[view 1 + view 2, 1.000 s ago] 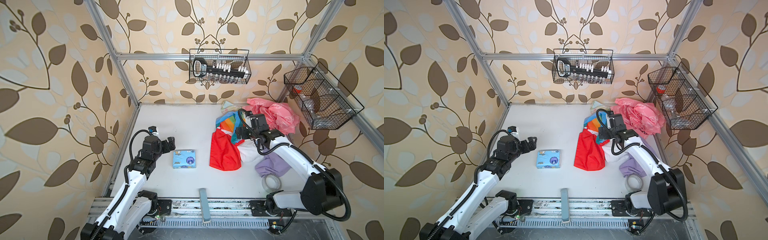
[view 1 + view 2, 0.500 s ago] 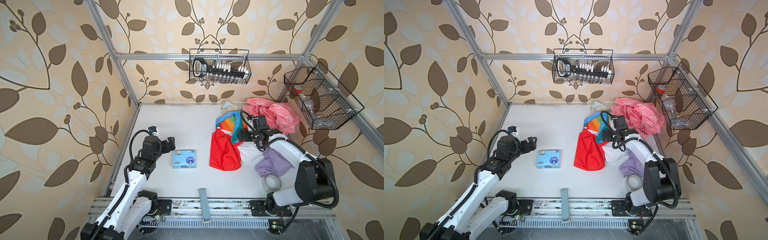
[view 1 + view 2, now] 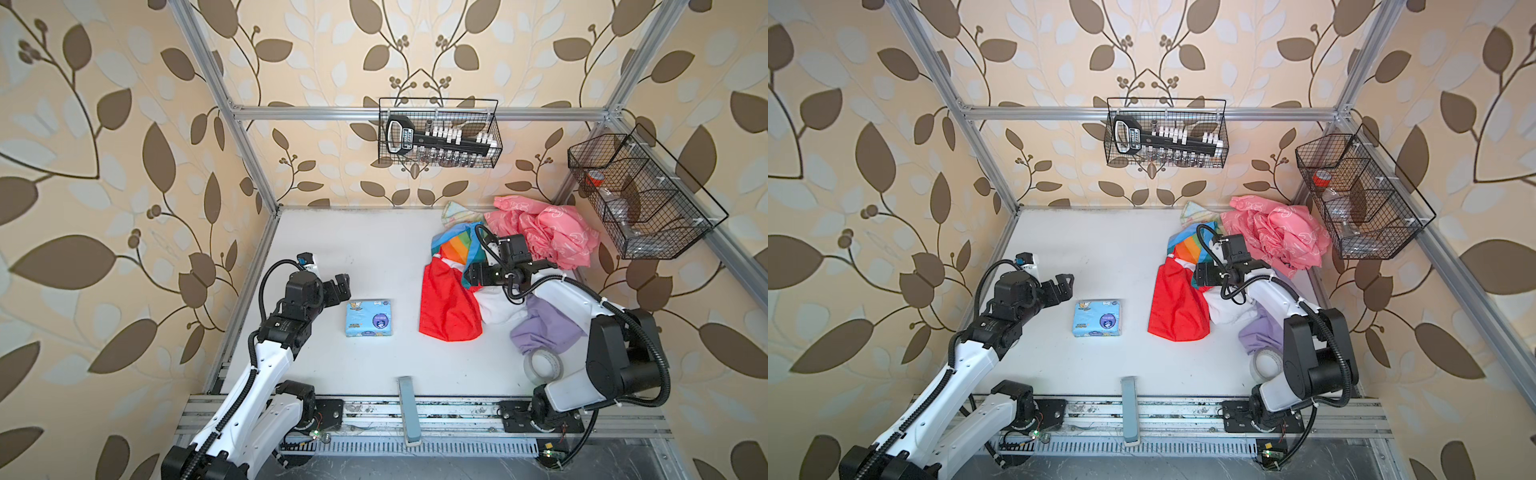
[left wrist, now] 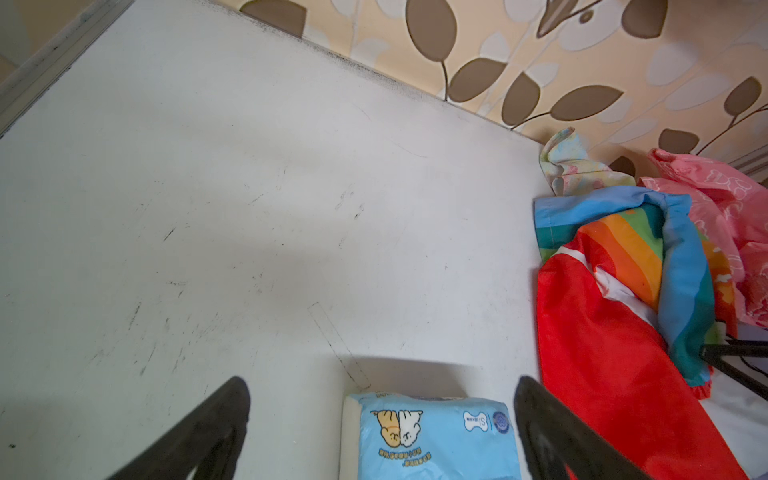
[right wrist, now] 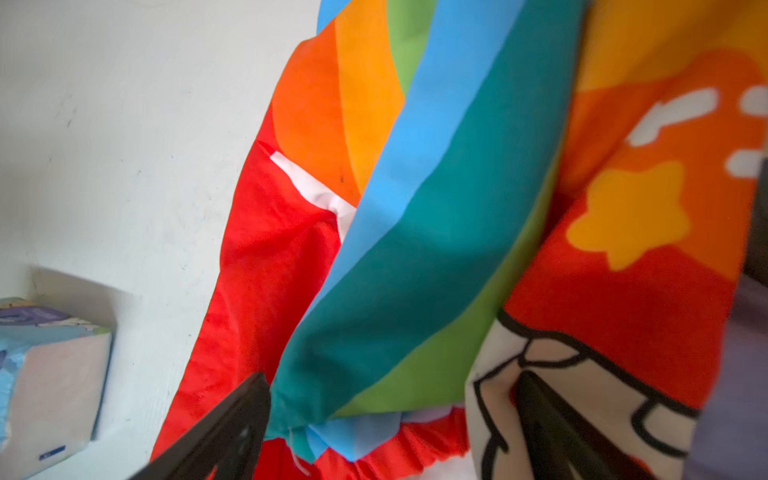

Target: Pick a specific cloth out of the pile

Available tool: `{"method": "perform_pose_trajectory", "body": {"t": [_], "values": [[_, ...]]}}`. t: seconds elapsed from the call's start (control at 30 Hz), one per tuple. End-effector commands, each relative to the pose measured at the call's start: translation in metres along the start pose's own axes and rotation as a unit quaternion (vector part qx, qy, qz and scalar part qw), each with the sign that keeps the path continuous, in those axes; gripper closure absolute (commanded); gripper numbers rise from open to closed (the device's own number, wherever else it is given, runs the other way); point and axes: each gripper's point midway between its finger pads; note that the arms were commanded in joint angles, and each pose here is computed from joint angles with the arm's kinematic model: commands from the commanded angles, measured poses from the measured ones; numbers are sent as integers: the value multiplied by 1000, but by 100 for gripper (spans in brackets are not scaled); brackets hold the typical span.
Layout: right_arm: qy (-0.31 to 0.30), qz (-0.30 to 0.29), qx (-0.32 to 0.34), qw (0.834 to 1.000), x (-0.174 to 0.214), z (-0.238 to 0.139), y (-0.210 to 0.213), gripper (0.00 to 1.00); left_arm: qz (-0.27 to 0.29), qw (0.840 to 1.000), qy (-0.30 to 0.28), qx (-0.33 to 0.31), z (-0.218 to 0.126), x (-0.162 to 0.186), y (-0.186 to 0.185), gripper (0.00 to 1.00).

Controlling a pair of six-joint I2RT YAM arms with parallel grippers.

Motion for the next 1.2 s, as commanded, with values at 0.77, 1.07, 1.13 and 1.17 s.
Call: {"method": "perform_pose_trajectory", "body": {"t": [0.77, 1.07, 1.13, 1.17], "values": [[-29, -32, 36, 998, -18, -12, 21, 100, 10, 1000, -17, 10, -2, -6, -5, 1], [-221, -47, -27, 974, -99, -148, 67, 100, 9, 1000, -20, 11, -4, -7, -5, 1], [-256, -53, -47, 964, -113, -174, 78, 100, 8, 1000, -21, 11, -4, -8, -5, 1], [-275, -56, -62, 958, -121, -188, 86, 100, 7, 1000, -23, 10, -5, -8, -5, 1]]}}
Point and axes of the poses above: each gripper's point midway between its finger pads, its own z axis out along the fingers, its own y axis along the line the jaws close on, x = y × z, and after that the axes turned 8 degrees about z, right-handed
